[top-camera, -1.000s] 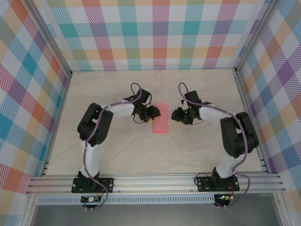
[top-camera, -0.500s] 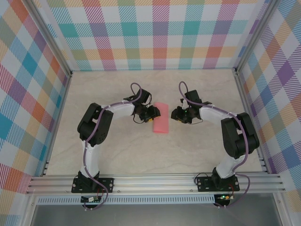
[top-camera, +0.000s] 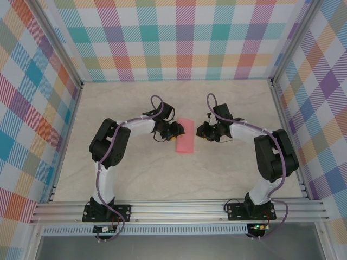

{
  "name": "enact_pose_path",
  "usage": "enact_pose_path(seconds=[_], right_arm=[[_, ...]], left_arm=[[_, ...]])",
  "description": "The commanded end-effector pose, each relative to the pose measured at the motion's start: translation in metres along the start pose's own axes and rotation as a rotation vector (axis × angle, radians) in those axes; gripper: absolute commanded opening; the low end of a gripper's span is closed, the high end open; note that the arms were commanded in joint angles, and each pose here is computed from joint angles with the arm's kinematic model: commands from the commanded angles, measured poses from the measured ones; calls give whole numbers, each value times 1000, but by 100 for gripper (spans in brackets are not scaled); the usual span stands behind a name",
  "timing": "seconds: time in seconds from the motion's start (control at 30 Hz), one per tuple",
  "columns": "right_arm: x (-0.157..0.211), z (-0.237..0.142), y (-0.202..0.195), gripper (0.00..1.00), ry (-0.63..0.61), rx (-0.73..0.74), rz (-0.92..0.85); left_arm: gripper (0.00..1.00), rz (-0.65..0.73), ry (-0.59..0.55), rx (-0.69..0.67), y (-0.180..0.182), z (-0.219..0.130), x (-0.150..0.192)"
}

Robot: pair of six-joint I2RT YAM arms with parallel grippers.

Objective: Fold a paper plane with a square sheet of paper (fold left side to right side)
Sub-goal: First fold in half a square sheet of paper at the center of the table, then hold the square sheet of paper at the center of the table.

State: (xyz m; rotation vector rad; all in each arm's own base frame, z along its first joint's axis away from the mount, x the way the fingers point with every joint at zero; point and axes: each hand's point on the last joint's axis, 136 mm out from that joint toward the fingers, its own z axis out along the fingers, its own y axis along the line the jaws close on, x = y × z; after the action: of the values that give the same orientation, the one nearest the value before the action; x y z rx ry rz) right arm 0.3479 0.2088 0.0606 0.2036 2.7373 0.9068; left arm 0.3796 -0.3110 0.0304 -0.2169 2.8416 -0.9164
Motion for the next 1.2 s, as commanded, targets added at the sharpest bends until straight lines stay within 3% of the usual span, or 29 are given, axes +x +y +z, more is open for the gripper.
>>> enact_pose_path(seconds=[0.0,0.7,0.97,1.17], right_arm=[[3,-1,1,25,3,4,-7],[-4,-2,11,25,-5,-27,-9],[-10,26,25,8,54,-92,-6],[-10,44,24,5,88,-84,-2]], left_arm=[[41,-2,42,-86,18,8,14],[41,-7,37,-98,20,8,13],[41,-10,37,-103,21,8,13],[41,-9,37,-104,21,7,13]])
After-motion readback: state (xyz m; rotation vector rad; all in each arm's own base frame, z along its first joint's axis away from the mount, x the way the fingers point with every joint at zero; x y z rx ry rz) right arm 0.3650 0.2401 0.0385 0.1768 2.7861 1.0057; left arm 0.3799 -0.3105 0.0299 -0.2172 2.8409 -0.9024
